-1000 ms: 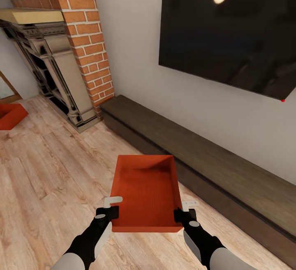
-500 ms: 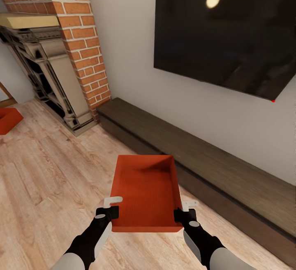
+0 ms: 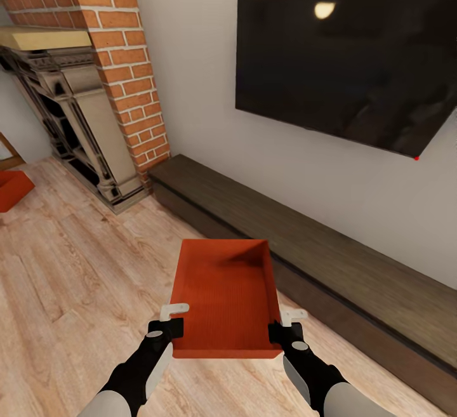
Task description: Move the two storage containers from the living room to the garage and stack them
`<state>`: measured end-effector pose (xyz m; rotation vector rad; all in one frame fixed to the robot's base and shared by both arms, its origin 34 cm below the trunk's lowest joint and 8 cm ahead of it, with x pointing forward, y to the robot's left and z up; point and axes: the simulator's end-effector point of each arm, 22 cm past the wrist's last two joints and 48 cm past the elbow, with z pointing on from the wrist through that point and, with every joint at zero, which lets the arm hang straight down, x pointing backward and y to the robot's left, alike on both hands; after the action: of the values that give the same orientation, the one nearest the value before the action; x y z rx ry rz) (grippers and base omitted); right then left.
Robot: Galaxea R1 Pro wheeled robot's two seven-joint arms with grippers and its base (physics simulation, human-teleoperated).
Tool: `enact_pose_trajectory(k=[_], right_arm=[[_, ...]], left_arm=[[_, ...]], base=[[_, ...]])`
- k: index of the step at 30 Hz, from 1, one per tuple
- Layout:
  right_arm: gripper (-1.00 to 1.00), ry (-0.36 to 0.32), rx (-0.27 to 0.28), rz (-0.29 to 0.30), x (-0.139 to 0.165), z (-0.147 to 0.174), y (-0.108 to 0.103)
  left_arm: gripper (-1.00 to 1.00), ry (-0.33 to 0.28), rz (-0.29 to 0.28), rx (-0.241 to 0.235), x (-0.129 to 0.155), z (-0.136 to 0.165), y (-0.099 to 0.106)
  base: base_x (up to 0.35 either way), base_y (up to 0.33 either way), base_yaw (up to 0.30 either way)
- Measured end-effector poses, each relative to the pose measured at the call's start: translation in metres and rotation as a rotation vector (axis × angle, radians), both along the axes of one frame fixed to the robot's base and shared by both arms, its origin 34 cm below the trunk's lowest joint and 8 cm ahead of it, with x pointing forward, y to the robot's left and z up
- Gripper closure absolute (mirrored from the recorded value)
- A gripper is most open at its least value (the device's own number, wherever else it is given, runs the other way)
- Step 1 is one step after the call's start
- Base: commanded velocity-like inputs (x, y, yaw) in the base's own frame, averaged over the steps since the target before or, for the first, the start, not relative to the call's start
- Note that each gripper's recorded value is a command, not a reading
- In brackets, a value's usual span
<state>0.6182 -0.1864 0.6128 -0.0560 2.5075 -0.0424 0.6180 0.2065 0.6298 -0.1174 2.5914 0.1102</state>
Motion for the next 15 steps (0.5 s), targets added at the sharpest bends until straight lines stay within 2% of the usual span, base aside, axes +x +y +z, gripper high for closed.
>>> enact_pose_trajectory(k=[15], right_arm=[[1.0, -0.024, 0.001, -0.001, 0.007, 0.011, 0.0]], left_arm=[[1.0, -0.024, -0.001, -0.001, 0.007, 0.012, 0.0]], base=[[0.0, 0.0, 0.0]])
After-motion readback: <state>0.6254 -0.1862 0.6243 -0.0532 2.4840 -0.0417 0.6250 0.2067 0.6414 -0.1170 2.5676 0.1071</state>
